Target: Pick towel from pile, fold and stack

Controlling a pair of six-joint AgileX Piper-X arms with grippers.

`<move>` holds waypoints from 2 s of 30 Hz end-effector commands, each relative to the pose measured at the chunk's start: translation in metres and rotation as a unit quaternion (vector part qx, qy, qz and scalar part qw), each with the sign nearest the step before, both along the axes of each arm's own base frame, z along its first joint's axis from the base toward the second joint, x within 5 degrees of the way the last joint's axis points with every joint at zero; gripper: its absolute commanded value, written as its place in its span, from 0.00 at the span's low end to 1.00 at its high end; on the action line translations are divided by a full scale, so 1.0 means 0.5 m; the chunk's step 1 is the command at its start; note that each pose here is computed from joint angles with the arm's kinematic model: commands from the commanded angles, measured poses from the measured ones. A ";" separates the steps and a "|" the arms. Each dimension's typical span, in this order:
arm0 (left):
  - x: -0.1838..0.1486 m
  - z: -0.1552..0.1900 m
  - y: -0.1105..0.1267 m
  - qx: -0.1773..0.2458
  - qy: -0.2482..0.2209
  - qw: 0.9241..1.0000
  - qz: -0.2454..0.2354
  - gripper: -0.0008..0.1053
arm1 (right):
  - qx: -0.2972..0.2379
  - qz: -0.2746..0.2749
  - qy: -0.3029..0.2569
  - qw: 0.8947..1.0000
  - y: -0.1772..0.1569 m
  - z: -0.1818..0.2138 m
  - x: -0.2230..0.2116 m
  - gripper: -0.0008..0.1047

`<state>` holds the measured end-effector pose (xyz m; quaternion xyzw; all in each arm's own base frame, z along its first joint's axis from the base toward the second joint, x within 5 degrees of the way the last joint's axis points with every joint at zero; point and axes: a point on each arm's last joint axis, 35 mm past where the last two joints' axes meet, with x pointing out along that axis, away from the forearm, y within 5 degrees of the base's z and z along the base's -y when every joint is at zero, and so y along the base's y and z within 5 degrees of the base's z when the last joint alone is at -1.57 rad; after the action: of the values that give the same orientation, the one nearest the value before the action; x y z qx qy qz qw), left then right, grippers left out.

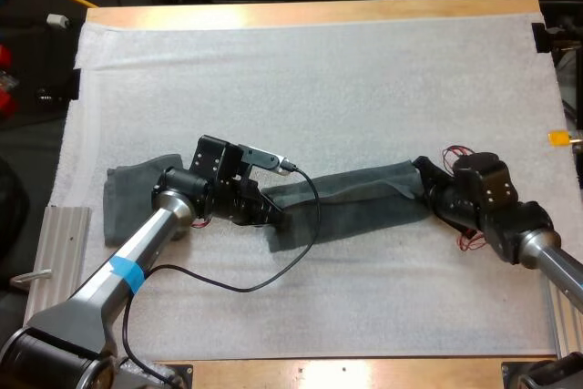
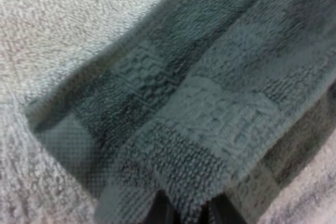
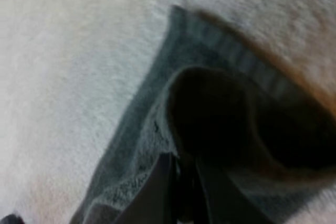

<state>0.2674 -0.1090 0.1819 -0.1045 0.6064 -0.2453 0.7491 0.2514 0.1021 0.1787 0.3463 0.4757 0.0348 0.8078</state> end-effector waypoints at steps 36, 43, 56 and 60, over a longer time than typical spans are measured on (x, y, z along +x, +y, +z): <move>-0.152 0.305 0.051 -0.063 -0.146 0.987 0.027 0.67 | -0.224 0.301 -0.112 0.920 -0.019 0.226 -0.040 0.62; -0.209 0.333 0.071 -0.075 -0.139 0.986 0.050 0.66 | -0.249 0.349 -0.092 0.899 -0.032 0.241 -0.076 0.62; -0.227 0.335 0.078 -0.070 -0.124 0.988 0.053 0.66 | -0.247 0.381 -0.128 0.882 0.000 0.246 -0.078 0.01; -0.227 0.335 0.078 -0.070 -0.124 0.988 0.053 0.66 | -0.238 0.395 -0.131 0.877 0.030 0.237 -0.074 0.01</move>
<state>0.1549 -0.0701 0.3460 -0.1578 0.4888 -0.2600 0.8176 0.2124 0.1132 0.2957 -0.0831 0.4610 0.2744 0.8398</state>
